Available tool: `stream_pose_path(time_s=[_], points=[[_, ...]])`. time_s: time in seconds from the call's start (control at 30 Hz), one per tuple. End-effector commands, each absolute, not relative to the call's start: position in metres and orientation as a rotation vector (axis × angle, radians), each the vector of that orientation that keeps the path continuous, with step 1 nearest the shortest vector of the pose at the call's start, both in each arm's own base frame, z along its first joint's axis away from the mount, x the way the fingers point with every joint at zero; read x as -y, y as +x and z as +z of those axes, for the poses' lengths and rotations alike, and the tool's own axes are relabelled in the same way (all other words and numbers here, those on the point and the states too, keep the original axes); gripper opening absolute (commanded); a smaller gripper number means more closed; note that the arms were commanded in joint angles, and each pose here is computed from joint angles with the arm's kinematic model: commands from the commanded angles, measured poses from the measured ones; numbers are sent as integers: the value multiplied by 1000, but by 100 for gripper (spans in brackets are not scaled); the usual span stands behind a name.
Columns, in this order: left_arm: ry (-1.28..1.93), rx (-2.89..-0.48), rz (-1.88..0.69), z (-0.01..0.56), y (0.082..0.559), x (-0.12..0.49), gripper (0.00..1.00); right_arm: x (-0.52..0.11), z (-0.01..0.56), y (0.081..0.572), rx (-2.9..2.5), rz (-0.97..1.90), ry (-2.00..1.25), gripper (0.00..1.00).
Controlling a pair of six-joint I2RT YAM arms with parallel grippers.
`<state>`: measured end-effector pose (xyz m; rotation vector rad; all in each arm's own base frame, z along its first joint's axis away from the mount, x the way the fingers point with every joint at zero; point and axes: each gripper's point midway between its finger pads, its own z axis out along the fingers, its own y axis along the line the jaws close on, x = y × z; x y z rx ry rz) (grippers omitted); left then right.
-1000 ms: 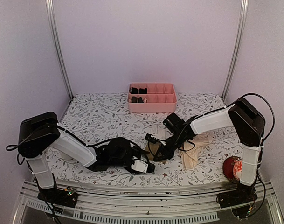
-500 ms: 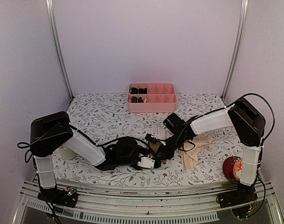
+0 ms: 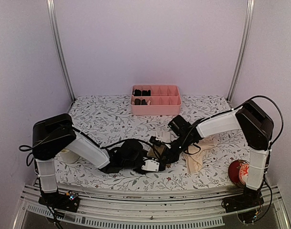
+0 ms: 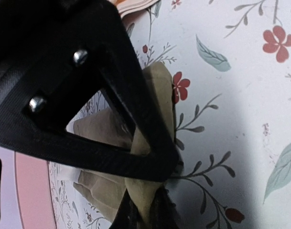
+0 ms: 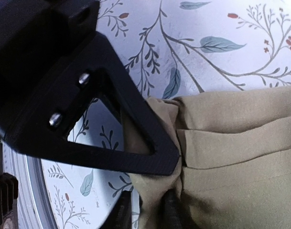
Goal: Roll the underwear
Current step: Roll the underwear at the center of the board.
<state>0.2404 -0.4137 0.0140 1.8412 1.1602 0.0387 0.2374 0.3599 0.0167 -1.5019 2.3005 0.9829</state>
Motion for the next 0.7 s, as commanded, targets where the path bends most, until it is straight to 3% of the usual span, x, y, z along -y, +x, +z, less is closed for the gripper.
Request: stream_pose_path(time_s=[0.0,0.13,0.27,0.47,0.67], points=[[2092,-1355,-108,-46,204,382,0,-320,-2,251,-2407,653,-1439,39],[2136,-1476,-279,-45,192,383,0,-309,41,272,-2273,484,-1320,62],[2148,-1594,-434,-42,187,382,0,-294,92,291,-2124,282,-1162,74],[2099,-1787,-714,-30,193,385,0,-269,151,300,-1925,4,-946,82],[2050,-1944,-948,-27,195,384,0,-286,202,261,-1599,-148,-941,86]])
